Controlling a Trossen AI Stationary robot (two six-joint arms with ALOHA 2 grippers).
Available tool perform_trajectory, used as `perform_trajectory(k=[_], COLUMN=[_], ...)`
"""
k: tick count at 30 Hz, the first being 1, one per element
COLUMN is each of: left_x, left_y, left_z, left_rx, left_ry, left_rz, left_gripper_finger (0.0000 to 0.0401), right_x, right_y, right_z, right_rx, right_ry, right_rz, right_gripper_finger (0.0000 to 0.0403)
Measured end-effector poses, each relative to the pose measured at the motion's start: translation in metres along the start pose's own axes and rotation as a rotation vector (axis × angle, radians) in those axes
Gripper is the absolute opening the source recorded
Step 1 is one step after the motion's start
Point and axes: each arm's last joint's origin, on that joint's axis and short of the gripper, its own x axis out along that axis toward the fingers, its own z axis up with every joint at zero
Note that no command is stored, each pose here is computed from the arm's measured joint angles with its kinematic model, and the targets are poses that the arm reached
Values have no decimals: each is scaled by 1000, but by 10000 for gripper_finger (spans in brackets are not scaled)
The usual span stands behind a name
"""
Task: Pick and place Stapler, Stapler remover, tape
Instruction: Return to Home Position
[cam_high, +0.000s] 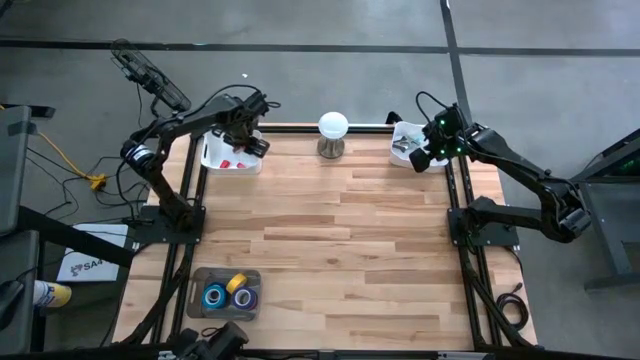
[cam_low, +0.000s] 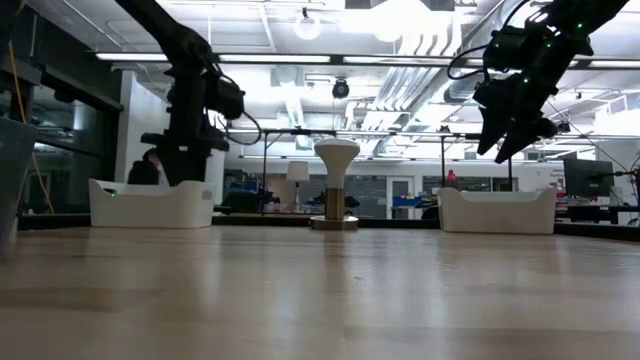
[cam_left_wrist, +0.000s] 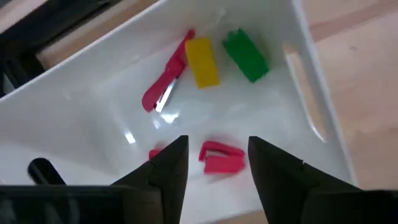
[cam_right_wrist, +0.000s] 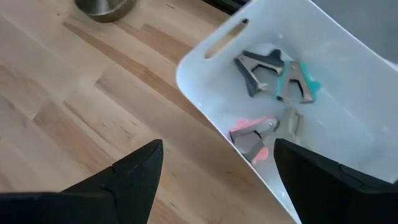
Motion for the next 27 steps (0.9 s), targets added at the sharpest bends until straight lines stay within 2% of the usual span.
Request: perform_trajectory(k=[6,10,13,16,19,23,27], left_x=[-37,-72,-95,-109,-111,-103,-97], left_y=[-2,-2,-4,-13,-19,-22,-28], left_z=[-14,-32,-52,-76,-103,-142,-176], left_rx=[30,60,48,76,99,123,125], left_ry=[-117,-257,-369,-498,-577,-651,-706], left_rz=[-57,-56,-103,-188,-274,-416,-646], left_gripper_finger=[162,163,163,163,163,163,163], right_x=[0,0,-3,-14,-36,-75,-108], right_y=[-1,-1,1,5,11,16,21], right_z=[-5,-8,-10,-11,-17,-36,-60], right_rx=[107,182,202,160,79,10,28], right_ry=[52,77,90,54,-35,-200,-359], right_rz=[-36,-39,9,122,225,260,304], right_gripper_finger=[299,299,299,299,299,299,299])
